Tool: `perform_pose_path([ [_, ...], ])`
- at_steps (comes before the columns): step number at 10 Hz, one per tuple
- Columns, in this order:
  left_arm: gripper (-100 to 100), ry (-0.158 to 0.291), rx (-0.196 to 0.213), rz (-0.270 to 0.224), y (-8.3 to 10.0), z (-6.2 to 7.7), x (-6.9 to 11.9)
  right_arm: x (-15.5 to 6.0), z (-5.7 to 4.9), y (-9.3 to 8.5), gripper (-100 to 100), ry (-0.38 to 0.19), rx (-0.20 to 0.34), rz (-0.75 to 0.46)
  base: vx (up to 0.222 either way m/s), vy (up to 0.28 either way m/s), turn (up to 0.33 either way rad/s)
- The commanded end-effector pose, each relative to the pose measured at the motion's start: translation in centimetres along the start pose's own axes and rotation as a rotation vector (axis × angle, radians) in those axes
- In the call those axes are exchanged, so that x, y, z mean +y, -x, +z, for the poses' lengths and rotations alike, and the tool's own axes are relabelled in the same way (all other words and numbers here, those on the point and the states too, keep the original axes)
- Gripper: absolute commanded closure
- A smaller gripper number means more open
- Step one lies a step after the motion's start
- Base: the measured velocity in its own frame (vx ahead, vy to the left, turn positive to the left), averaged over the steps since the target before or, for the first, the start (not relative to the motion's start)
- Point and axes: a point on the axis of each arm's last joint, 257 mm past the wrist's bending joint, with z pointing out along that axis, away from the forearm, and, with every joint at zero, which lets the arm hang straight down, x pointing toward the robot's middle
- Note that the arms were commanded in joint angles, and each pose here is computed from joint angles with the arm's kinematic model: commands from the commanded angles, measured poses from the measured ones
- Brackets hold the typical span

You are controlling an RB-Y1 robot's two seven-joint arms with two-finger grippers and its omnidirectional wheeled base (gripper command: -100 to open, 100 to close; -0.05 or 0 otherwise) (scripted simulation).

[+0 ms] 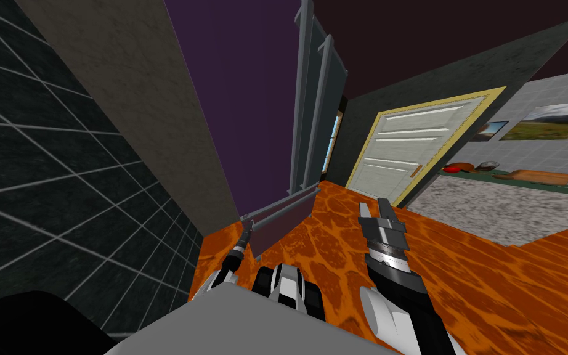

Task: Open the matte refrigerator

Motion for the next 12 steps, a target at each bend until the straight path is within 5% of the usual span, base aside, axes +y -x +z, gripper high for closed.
perform_pose_path([
  [1,-100,0.059,0.008,-0.016,-1.8,-1.1,2.9,0.0,0.0,0.0,0,0.0,0.0,0.0,0.028,0.011,0.003],
  [4,-100,0.072,0.008,-0.033,-2.6,-1.3,3.5,0.0,0.0,0.0,0,0.0,0.0,0.0,0.011,0.007,0.001],
  [12,-100,0.053,0.034,-0.045,-3.0,4.0,3.5,0.0,0.0,0.0,0,0.0,0.0,0.0,-0.042,-0.013,0.013],
])
